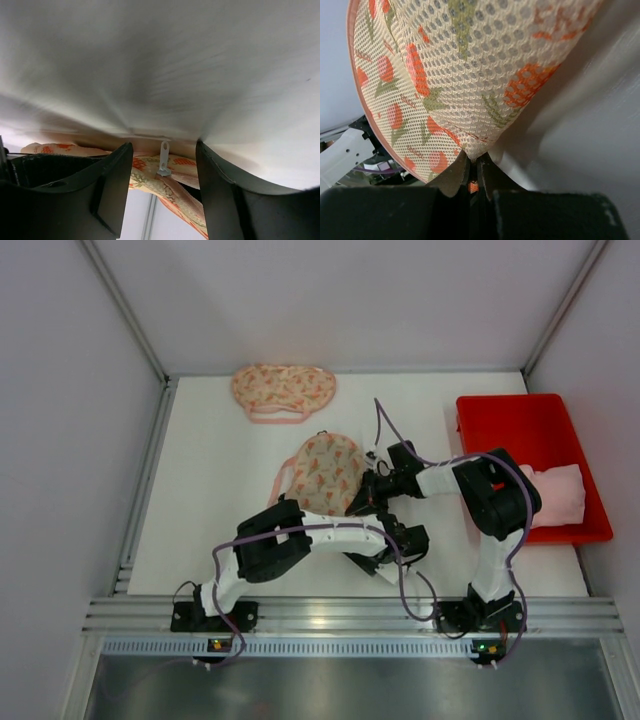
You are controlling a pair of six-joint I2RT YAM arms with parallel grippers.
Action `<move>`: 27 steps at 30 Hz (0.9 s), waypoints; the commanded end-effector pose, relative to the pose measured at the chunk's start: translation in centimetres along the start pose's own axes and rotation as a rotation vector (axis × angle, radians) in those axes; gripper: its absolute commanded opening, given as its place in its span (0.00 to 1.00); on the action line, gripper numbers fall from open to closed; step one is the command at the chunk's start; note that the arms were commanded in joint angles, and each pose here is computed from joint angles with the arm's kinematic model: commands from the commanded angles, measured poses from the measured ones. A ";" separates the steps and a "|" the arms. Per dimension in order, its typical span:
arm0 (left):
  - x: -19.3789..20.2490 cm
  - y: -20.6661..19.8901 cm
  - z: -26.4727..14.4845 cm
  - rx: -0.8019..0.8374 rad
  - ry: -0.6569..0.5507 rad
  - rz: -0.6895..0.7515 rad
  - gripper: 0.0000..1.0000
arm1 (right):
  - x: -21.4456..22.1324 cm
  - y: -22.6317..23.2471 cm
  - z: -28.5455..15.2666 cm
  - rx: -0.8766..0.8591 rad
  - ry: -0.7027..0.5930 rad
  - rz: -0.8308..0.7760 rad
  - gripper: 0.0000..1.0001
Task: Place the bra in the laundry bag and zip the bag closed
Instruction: Zip the zipper on the laundry bag.
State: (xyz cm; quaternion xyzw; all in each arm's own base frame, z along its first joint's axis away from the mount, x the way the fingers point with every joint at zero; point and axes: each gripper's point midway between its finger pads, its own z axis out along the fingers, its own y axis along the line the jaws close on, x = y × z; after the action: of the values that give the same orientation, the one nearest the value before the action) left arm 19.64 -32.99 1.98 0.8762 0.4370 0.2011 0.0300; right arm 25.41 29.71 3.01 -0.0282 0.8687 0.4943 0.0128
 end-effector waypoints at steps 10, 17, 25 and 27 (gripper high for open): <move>0.3 0.4 1.4 0.033 0.013 0.001 0.14 | -0.2 1.1 -0.1 0.000 -0.004 -0.057 0.00; -0.5 -1.1 0.6 0.047 -0.018 0.016 0.00 | -1.2 1.2 0.1 0.008 -0.008 -0.076 0.00; -1.7 -4.7 -0.5 0.092 -0.065 0.032 0.00 | -3.9 1.2 -0.2 0.025 -0.049 -0.116 0.00; -1.9 -5.8 -0.7 0.112 -0.072 0.039 0.00 | -4.7 1.0 -0.3 0.035 -0.053 -0.126 0.00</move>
State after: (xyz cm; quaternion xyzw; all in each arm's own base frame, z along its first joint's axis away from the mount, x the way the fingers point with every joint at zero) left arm 18.07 -31.66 1.39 0.8832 0.4177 0.2127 0.0132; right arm 26.41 29.85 3.41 -0.0454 0.8766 0.4790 0.0100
